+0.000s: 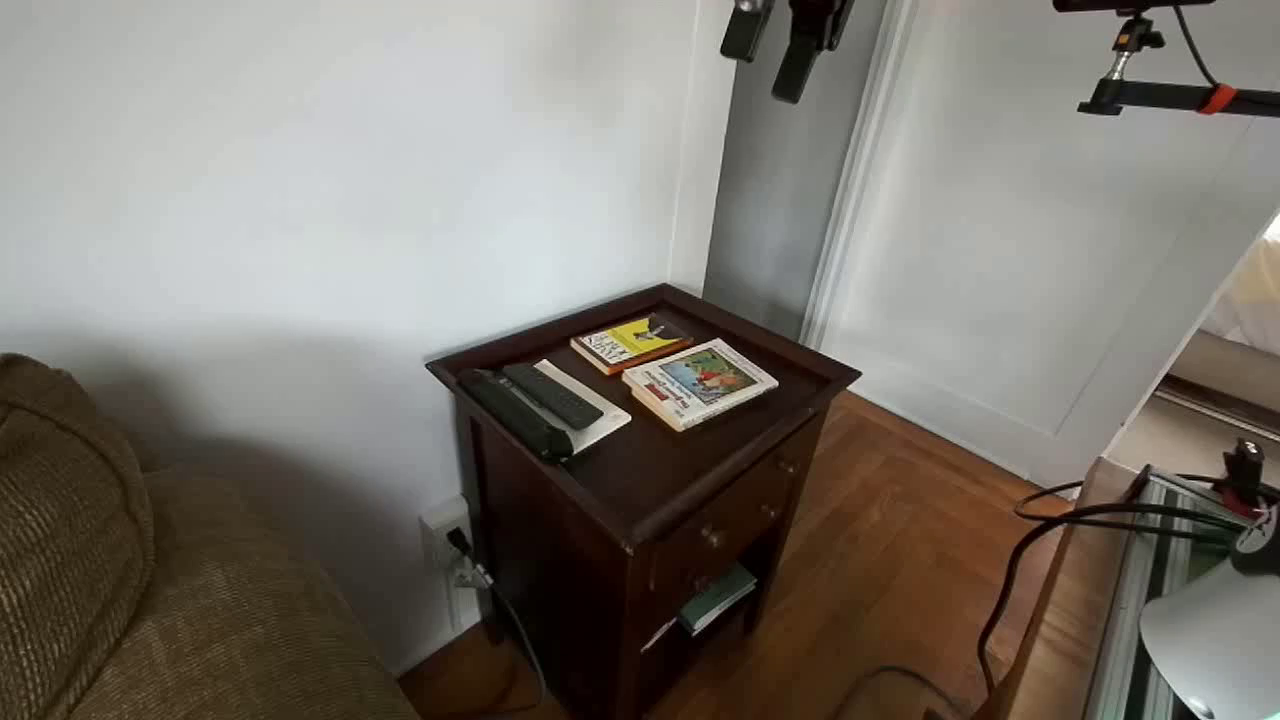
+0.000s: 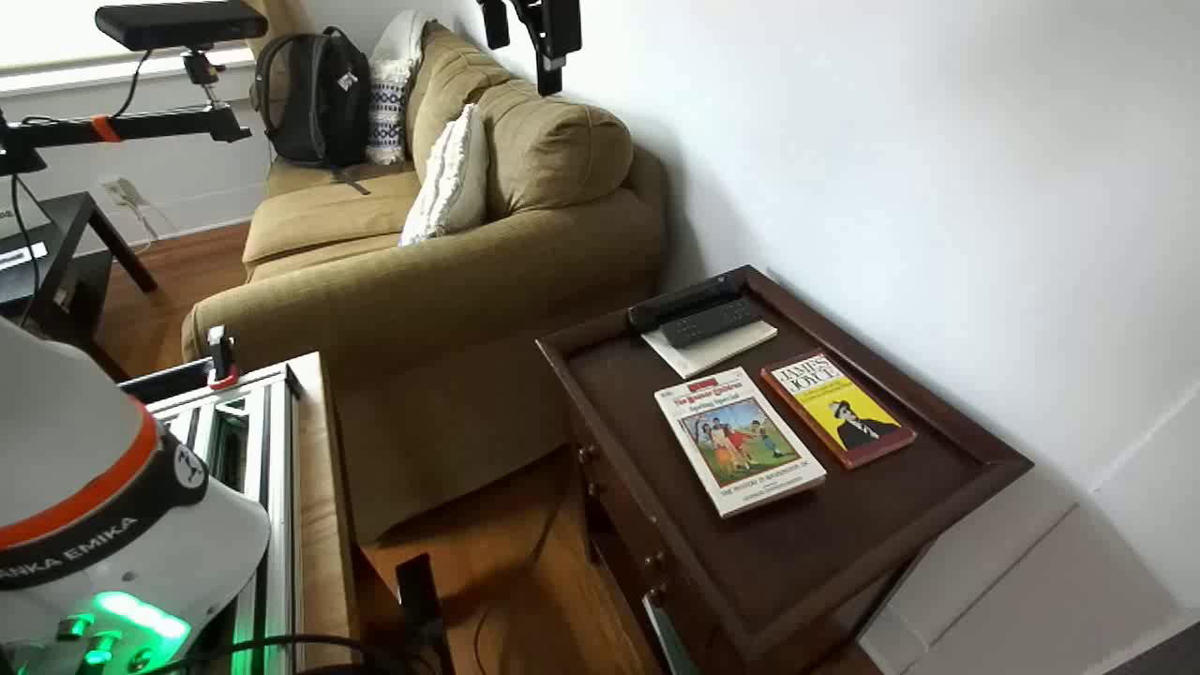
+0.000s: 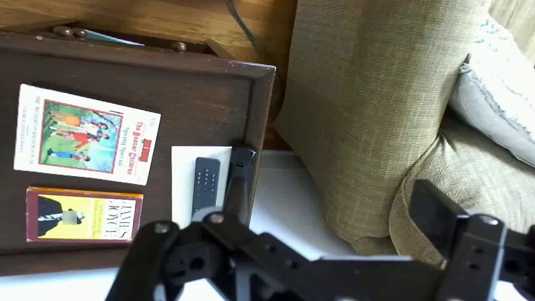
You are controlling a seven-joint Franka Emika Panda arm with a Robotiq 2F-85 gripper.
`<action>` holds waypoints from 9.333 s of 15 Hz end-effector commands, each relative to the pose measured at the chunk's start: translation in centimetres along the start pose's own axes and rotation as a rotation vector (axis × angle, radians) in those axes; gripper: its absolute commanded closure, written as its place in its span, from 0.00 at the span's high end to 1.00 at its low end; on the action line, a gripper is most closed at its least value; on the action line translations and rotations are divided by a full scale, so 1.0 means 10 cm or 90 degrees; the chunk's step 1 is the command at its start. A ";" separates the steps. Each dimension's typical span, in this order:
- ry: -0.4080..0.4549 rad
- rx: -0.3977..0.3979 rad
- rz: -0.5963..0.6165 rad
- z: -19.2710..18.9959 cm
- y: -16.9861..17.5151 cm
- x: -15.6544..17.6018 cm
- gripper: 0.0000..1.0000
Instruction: Pick up the white book and put it on the brown book, pick up the brown and white book and put it on the stacked white book
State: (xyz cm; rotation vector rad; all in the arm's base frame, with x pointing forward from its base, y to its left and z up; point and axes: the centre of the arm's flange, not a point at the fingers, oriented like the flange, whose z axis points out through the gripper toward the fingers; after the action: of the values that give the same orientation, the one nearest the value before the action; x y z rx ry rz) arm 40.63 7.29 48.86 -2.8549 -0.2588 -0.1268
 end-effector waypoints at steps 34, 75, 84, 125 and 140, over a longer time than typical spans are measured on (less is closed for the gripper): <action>-0.024 -0.338 0.076 2.44 0.39 0.22 1.00; -0.120 -0.534 0.053 4.27 1.17 0.83 0.70; -0.117 -0.538 0.050 4.30 1.18 0.89 0.19; -0.103 -0.793 -0.150 4.05 1.07 1.16 0.04; -0.081 -0.895 -0.256 4.19 1.04 1.27 0.04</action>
State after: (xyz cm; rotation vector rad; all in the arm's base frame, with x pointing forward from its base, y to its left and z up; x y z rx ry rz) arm 57.19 10.97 8.22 -4.1099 -1.0787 -0.2405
